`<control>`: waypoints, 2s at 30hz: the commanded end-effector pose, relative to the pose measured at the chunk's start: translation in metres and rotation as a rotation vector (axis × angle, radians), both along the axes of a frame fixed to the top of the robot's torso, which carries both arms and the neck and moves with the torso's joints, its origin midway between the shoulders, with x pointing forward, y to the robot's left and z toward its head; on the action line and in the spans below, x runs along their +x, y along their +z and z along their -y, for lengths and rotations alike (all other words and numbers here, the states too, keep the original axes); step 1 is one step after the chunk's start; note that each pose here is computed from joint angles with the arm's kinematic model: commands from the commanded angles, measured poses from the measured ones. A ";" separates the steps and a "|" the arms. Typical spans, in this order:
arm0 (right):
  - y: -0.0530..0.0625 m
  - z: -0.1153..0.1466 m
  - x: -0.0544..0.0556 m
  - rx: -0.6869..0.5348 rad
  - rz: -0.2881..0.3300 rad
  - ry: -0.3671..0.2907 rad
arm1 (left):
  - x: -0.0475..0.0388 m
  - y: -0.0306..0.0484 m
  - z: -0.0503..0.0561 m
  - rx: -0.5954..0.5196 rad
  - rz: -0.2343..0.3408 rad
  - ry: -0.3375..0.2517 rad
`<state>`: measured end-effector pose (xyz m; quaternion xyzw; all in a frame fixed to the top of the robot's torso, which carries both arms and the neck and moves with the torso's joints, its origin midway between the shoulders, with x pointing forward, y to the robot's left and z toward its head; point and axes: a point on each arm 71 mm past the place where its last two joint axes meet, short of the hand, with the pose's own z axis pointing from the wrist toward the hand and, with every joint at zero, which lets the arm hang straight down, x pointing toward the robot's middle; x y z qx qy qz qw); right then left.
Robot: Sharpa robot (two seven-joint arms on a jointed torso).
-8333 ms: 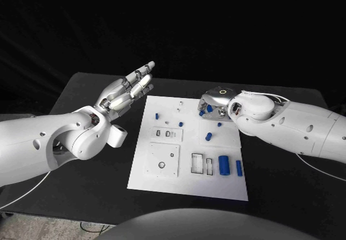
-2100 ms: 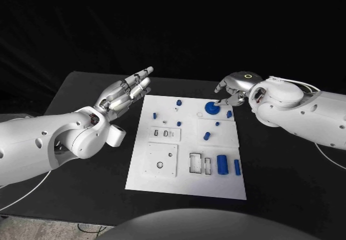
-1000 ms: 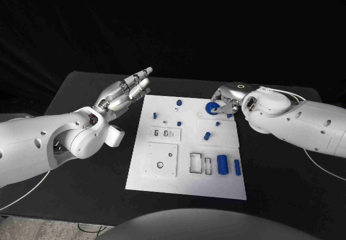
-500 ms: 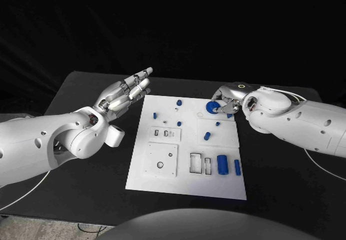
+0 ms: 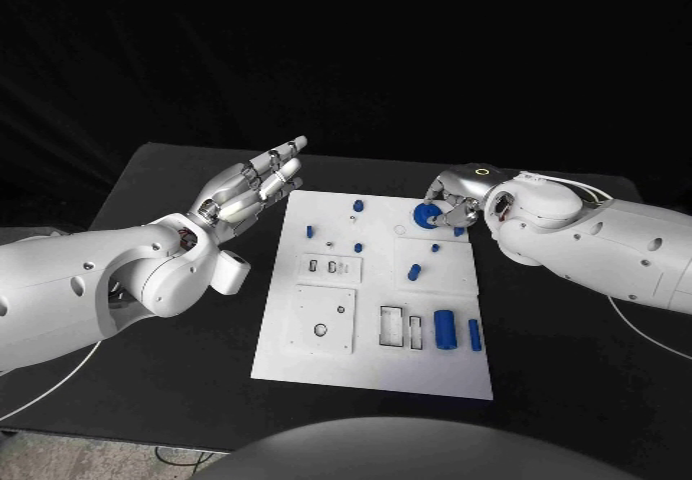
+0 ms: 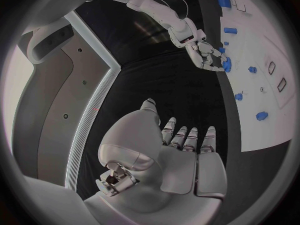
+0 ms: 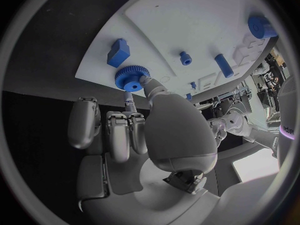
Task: Assemble the parts on the task board
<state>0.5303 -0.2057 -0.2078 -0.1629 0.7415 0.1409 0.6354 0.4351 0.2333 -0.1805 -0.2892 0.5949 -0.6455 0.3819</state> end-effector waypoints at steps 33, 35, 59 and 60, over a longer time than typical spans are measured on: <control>0.033 -0.078 -0.018 0.107 0.092 0.204 | -0.0042 0.0005 0.001 -0.006 -0.017 -0.024; 0.034 -0.082 -0.018 0.105 0.089 0.209 | -0.0041 0.0005 0.002 -0.006 -0.017 -0.025; 0.023 -0.032 0.007 -0.014 0.032 0.029 | 0.0003 -0.0020 0.005 -0.006 -0.018 -0.033; 0.022 -0.030 0.007 -0.016 0.031 0.025 | 0.0004 -0.0022 0.005 -0.006 -0.018 -0.034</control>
